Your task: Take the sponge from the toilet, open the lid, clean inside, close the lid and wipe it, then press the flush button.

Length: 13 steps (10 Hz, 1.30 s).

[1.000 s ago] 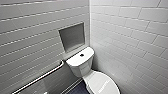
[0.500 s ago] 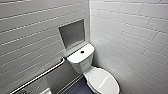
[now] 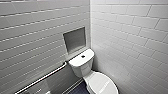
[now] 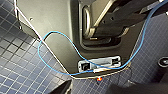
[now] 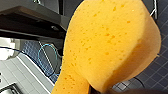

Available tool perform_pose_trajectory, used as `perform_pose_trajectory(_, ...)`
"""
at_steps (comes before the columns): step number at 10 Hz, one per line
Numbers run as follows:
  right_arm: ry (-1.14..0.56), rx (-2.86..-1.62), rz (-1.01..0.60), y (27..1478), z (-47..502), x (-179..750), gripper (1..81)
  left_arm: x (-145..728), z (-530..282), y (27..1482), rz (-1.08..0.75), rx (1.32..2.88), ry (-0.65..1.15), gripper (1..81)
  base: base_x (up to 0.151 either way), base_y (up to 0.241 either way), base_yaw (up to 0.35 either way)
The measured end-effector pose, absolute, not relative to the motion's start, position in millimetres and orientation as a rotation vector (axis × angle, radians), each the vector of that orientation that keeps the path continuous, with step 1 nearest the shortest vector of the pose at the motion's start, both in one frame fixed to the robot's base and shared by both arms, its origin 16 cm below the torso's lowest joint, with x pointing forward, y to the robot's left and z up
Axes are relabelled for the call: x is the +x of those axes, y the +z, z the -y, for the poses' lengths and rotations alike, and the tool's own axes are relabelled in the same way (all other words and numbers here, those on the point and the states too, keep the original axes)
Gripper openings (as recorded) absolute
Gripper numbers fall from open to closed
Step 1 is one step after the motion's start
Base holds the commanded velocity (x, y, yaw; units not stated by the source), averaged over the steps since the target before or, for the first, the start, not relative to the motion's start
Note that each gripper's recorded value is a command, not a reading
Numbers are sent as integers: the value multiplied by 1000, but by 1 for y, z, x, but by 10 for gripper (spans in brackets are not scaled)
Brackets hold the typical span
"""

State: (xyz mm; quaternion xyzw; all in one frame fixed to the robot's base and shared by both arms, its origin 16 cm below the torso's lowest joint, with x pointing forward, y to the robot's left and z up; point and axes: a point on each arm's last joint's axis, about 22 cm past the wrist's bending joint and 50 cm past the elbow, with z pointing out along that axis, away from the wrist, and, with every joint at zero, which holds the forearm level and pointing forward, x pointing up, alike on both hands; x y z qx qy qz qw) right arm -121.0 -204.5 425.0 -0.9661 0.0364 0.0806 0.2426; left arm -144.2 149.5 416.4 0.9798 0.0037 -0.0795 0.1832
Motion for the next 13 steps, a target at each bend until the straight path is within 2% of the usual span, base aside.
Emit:
perform_pose_trajectory(4,144,-2655,-74,432,209,-125,10,-146,-149,422,8,2770,-141,811,0,0,0)
perform_pose_trajectory(10,270,-2672,-93,445,212,-175,10,-192,-150,439,-13,2764,-267,811,0,0,0)
perform_pose_trajectory(13,187,-2685,-72,438,214,-144,10,-158,-152,434,3,2772,-177,811,0,0,0)
